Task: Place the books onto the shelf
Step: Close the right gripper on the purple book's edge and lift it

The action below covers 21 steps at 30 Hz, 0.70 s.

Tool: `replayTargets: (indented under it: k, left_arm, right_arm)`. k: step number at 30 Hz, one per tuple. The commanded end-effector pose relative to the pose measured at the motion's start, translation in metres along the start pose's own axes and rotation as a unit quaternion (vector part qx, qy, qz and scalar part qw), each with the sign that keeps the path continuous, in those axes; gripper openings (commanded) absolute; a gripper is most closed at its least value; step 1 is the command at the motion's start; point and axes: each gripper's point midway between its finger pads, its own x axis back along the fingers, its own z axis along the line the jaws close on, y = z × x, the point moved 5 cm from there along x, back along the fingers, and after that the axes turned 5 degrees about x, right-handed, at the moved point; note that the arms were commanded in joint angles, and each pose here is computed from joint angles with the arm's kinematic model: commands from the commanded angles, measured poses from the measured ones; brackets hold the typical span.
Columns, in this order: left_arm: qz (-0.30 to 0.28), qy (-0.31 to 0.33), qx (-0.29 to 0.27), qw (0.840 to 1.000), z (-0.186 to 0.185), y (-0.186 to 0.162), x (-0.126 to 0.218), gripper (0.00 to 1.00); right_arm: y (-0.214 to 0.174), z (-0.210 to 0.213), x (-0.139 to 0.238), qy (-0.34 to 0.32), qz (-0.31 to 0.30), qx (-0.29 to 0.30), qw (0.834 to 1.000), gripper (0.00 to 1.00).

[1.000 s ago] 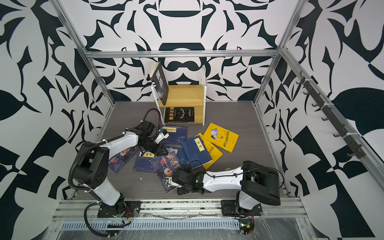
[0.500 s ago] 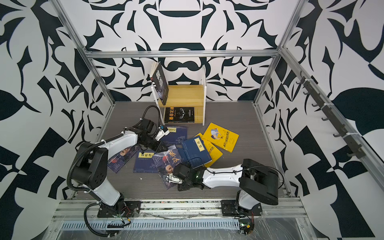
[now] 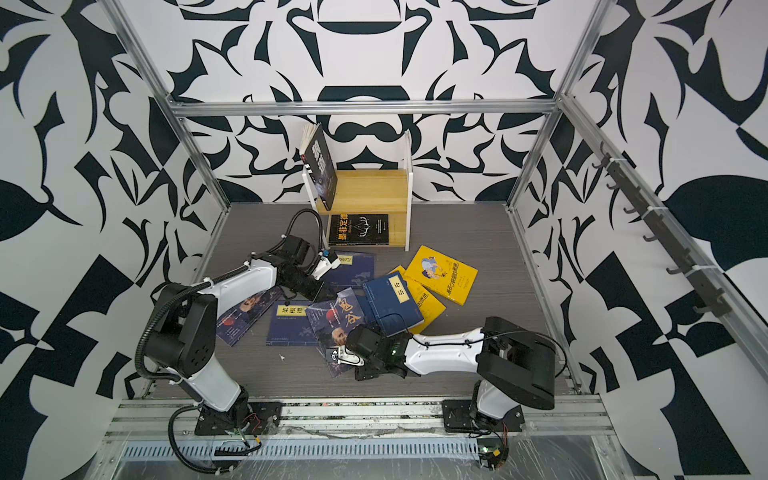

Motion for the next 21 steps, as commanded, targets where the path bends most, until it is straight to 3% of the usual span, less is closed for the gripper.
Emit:
replayTargets:
  k: [1, 4, 12, 17, 21]
  left_arm:
    - [0.053, -0.046, 0.027, 0.997, -0.024, -0.024, 0.009, 0.00]
    - [0.029, -0.037, 0.035, 0.998, -0.019, -0.017, 0.023, 0.00]
    - [-0.064, 0.011, 0.143, 0.987, 0.018, 0.002, 0.061, 0.00]
    - [-0.092, -0.012, 0.181, 0.979, 0.016, 0.006, 0.071, 0.00]
    - [-0.101, -0.029, 0.196, 0.975, 0.012, 0.008, 0.073, 0.00]
  right_arm:
    - [-0.011, -0.032, -0.003, -0.078, 0.040, -0.020, 0.996, 0.88]
    - [-0.009, -0.033, 0.006, -0.070, 0.039, -0.025, 0.997, 0.88]
    - [0.002, -0.043, 0.045, -0.047, 0.027, -0.063, 0.997, 0.89]
    - [0.032, -0.061, 0.072, -0.068, -0.020, -0.116, 0.991, 0.88]
    - [0.065, -0.076, 0.076, -0.124, -0.031, -0.137, 0.982, 0.88]
